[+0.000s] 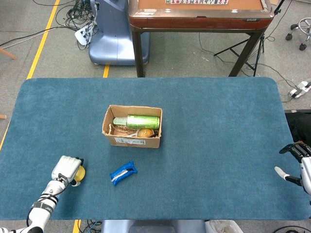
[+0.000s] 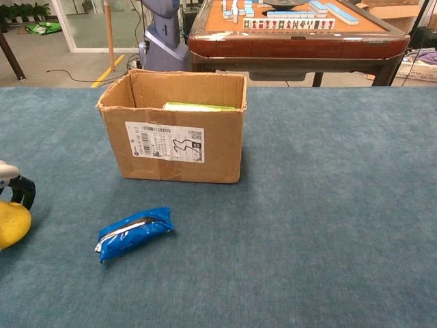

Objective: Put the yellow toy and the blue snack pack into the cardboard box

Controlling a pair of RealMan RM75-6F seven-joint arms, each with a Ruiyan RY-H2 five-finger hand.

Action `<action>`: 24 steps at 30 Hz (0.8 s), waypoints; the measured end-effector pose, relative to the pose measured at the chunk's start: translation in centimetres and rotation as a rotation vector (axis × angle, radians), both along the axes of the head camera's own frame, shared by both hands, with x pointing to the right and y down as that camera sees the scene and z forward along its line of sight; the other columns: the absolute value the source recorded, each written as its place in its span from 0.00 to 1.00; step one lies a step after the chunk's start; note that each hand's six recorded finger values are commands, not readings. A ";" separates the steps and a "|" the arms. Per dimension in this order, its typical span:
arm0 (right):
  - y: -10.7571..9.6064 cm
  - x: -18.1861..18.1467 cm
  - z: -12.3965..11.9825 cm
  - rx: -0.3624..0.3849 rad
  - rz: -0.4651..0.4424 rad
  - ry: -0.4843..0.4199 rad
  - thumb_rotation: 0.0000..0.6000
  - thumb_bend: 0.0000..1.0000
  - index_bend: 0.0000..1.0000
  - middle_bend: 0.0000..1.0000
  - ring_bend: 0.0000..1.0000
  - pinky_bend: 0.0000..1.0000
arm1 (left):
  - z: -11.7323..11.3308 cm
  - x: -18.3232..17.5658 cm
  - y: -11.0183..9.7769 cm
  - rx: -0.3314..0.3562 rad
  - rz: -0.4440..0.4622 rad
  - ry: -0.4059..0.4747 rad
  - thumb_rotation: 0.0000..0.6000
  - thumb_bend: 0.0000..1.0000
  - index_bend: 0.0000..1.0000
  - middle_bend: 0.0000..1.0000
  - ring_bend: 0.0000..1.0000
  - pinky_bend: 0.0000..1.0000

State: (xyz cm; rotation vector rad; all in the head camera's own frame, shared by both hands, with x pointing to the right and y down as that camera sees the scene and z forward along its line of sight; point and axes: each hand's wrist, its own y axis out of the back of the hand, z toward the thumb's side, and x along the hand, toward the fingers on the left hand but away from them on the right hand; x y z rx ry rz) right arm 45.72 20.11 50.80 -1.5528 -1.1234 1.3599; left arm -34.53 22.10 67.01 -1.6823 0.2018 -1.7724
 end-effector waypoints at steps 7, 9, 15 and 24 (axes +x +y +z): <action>0.0 0.0 0.0 0.002 0.001 -0.001 1.00 0.09 0.46 0.41 0.30 0.48 | -0.4 -0.1 -0.1 0.007 -0.013 -0.001 1.00 0.13 0.56 0.54 0.58 0.87; 0.0 0.1 -0.1 0.003 0.002 -0.001 1.00 0.09 0.46 0.41 0.30 0.48 | -0.7 -0.2 -0.2 0.009 -0.017 0.001 1.00 0.13 0.56 0.54 0.58 0.87; 0.1 0.0 -0.1 0.004 -0.003 -0.004 1.00 0.09 0.46 0.41 0.30 0.48 | -2.4 -0.6 -1.5 0.033 -0.038 -0.005 1.00 0.13 0.56 0.54 0.59 0.87; 0.1 -0.1 -0.2 0.006 -0.006 -0.005 1.00 0.09 0.46 0.41 0.30 0.48 | -6.1 0.3 -4.8 0.118 -0.064 0.036 1.00 0.13 0.56 0.55 0.59 0.87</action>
